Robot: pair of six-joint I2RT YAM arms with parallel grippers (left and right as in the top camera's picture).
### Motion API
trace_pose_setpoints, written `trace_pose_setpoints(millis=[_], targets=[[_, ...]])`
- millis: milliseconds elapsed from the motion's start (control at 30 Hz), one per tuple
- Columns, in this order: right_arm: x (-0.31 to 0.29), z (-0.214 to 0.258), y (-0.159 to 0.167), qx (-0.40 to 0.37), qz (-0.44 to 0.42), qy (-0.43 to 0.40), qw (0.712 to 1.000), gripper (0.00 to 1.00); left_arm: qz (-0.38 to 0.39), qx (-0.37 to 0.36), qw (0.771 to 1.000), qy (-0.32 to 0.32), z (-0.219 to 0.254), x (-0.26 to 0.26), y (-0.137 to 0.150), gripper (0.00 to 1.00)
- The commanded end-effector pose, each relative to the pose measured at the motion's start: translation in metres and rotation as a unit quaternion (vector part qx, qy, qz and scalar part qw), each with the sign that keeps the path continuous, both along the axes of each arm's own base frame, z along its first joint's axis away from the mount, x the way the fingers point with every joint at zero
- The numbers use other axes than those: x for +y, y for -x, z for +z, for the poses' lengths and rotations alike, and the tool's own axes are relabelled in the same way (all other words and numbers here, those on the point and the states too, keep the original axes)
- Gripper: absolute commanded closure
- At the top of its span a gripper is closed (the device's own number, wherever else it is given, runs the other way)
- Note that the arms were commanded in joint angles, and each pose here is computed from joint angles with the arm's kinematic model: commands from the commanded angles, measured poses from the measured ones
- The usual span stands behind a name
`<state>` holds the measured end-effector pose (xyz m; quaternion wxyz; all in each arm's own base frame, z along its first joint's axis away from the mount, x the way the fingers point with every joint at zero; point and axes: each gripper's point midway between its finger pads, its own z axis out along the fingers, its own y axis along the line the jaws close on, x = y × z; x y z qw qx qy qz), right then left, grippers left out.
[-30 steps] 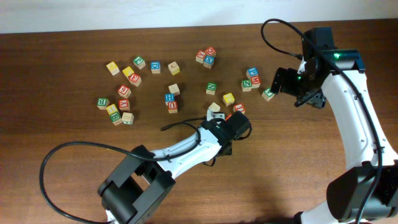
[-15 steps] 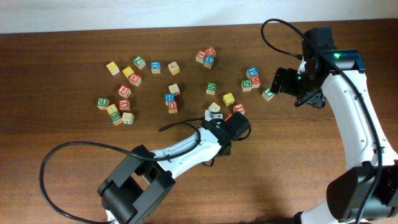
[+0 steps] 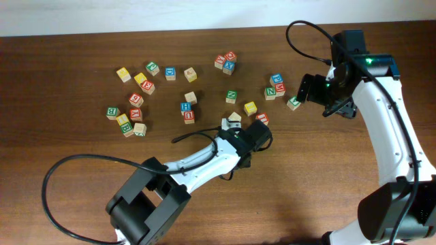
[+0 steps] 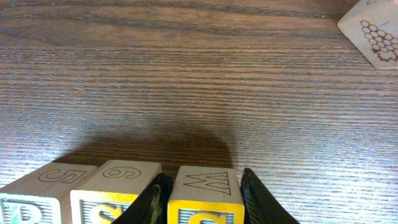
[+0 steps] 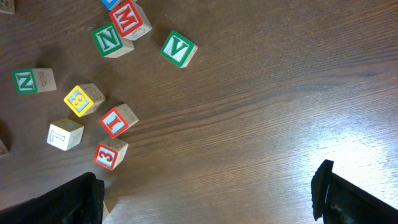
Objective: Spell out RSS
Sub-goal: 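Lower the yellow S block right of the first S with the left gripper, then open the left gripper and lift it away from the row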
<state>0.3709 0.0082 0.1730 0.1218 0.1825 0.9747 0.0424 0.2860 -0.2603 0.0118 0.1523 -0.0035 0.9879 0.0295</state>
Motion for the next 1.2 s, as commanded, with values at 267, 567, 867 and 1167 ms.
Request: trace_pose_setpoints(millis=[267, 567, 867, 1167], targets=[[-0.005, 0.005, -0.002, -0.009, 0.0, 0.009, 1.0, 0.02, 0.005, 0.004, 1.0, -0.001, 0.002, -0.002, -0.002, 0.67], [-0.005, 0.005, -0.002, -0.008, 0.0, 0.009, 1.0, 0.02, 0.005, 0.004, 1.0, -0.002, 0.01, -0.004, -0.004, 0.65], [-0.005, 0.005, -0.002, -0.009, 0.0, 0.009, 1.0, 0.02, 0.011, -0.013, 1.0, -0.004, 0.052, -0.006, -0.016, 0.63], [-0.005, 0.005, -0.002, -0.009, 0.0, 0.009, 1.0, 0.02, 0.105, -0.092, 0.988, 0.068, 0.186, 0.073, -0.047, 0.36]])
